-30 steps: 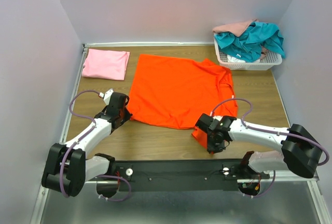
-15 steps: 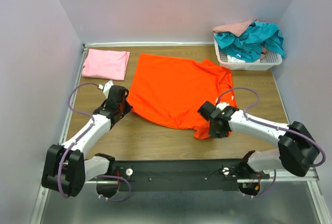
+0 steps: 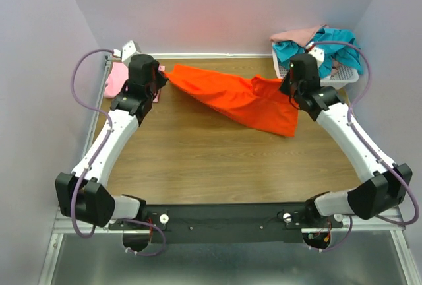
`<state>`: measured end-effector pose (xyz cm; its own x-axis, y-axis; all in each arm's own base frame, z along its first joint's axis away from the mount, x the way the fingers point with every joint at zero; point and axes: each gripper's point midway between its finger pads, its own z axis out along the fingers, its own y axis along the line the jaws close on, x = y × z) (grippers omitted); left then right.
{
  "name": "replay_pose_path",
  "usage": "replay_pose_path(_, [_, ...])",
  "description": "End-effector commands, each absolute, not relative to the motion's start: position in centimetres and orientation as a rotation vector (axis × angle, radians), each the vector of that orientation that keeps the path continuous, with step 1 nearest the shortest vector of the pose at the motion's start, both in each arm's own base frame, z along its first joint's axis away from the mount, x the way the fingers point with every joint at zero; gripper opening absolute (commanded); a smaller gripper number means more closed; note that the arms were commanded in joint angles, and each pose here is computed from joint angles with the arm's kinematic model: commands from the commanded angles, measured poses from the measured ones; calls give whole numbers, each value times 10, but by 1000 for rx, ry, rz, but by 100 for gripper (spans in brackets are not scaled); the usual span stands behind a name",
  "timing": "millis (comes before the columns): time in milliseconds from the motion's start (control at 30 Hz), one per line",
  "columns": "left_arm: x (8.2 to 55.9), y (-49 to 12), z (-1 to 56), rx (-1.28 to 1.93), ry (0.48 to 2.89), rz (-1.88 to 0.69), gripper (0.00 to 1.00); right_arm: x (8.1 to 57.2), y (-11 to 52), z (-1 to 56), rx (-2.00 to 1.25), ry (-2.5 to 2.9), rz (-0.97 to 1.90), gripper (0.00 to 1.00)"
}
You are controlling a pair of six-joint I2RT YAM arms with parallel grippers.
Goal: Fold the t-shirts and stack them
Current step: Flatten the tshirt out
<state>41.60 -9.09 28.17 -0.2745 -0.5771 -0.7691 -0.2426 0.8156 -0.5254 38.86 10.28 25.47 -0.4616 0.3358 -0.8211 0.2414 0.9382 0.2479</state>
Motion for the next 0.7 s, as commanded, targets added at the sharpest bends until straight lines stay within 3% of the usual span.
replay_pose_path(0, [401, -68, 370, -605, 1663, -344, 0, 389, 84, 346, 353, 1859, 108, 0])
replay_pose_path(167, [364, -59, 458, -554, 1486, -413, 0, 354, 75, 449, 297, 1647, 204, 0])
replay_pose_path(367, [280, -49, 556, -438, 1263, -529, 0, 289, 76, 538, 157, 1480, 350, 1])
replay_pose_path(667, [175, -57, 629, -223, 1045, -706, 0, 205, 77, 629, -2, 1251, 502, 0])
